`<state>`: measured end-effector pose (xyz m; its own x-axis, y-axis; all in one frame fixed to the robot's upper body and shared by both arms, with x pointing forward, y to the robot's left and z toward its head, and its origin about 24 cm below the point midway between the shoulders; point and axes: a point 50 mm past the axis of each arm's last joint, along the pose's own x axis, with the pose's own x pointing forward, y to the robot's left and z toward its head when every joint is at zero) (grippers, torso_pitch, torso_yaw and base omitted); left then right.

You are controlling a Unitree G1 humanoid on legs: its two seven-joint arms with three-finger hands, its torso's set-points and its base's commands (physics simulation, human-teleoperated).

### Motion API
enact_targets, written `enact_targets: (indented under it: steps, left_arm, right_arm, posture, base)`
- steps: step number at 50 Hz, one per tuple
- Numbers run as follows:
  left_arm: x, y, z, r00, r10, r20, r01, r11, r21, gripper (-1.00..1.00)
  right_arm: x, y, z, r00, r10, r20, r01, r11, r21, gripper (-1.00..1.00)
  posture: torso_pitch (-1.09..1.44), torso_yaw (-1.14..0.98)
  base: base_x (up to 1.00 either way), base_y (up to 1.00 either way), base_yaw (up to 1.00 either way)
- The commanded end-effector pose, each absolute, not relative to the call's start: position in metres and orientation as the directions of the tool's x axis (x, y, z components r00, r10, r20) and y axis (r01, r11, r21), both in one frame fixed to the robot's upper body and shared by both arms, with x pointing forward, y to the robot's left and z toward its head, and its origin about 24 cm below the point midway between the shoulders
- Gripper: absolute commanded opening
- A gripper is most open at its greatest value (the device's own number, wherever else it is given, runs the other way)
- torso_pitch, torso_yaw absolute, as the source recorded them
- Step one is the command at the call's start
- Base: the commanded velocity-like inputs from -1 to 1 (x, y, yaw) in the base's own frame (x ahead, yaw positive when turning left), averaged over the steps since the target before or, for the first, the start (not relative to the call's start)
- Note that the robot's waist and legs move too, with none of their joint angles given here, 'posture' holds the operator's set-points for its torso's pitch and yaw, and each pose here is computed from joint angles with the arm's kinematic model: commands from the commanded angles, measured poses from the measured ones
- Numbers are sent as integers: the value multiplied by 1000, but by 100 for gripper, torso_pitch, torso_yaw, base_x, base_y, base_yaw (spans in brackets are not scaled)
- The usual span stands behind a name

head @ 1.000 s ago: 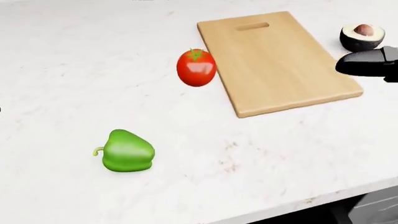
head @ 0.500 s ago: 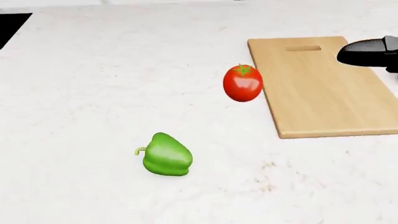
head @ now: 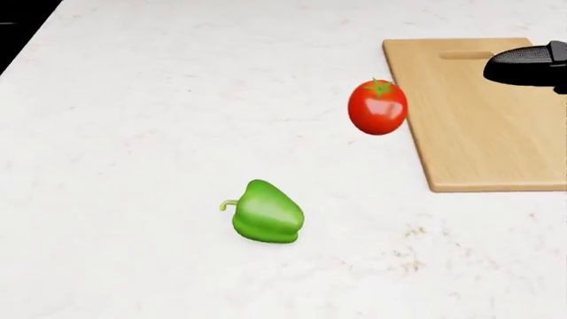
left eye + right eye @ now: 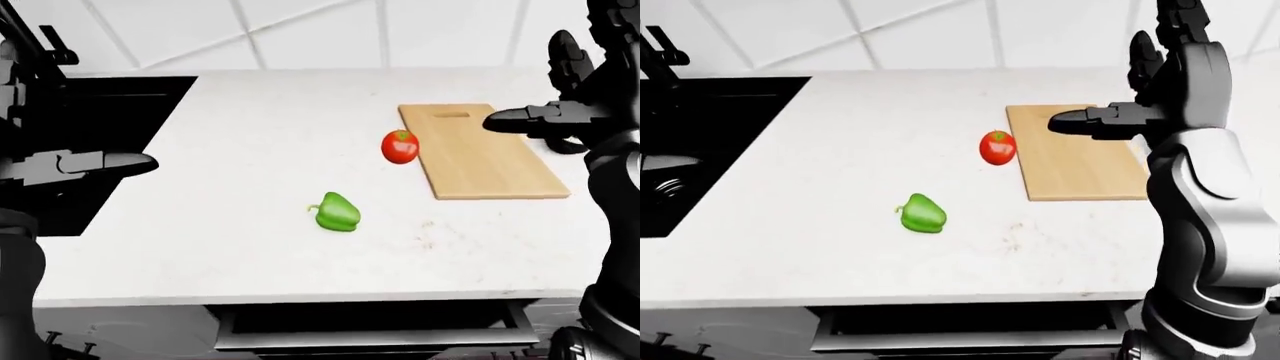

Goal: Place the avocado, onion, tomato and bell pepper on the cutting board.

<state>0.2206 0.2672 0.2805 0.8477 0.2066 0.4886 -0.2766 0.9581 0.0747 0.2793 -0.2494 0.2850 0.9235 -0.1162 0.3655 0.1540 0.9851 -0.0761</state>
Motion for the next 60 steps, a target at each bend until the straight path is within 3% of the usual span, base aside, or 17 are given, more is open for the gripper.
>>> enact_targets:
  steps: [1,10,14,18,20,22,28,34,43,48,60]
  left_arm:
    - [215,266,292,813,197,547,-286,955,82,100]
    - [214,264,293,820,197,538,-278,958,72,100]
    - [214,264,293,822,198,535,-277,958,72,100]
    - [214,264,294,819,197,538,-278,958,73,100]
    - [214,264,294,816,194,544,-281,956,80,100]
    - [213,264,296,808,197,555,-289,954,82,100]
    - [214,264,296,798,196,570,-311,944,111,100]
    - [214,263,294,813,195,549,-292,952,95,100]
    - [213,263,294,820,188,541,-274,958,82,100]
    - [214,262,293,820,181,543,-271,958,90,100]
    - [214,263,293,819,176,546,-263,961,84,100]
  right_arm:
    - [273,-249,301,890,-112,442,175,979,-105,100]
    - [277,-243,315,883,-19,469,137,966,-219,100]
    - [288,-240,317,904,23,426,123,942,-311,100]
    - [299,-243,326,898,-8,439,174,925,-339,100]
    - [298,-238,326,893,21,449,171,908,-383,100]
    - [300,-232,321,882,134,453,155,824,-546,100]
    - [321,-240,333,896,144,420,129,821,-556,100]
    - [341,-240,337,868,266,420,146,671,-727,100]
    - [370,-227,356,876,309,371,125,596,-793,100]
    - [383,-212,365,876,371,308,92,497,-863,100]
    - [395,-171,375,867,468,173,11,328,-945,100]
  posture:
    - [0,0]
    - [0,0]
    - [0,0]
    - [0,0]
    - [0,0]
    - [0,0]
    - [0,0]
    - [0,0]
    - [0,0]
    - [0,0]
    - [0,0]
  base:
    - [0,0,0]
    - [0,0,0]
    - [0,0,0]
    - [0,0,0]
    - [0,0,0]
    - [0,0,0]
    - [0,0,0]
    - [0,0,0]
    - [0,0,0]
    - [0,0,0]
    - [0,0,0]
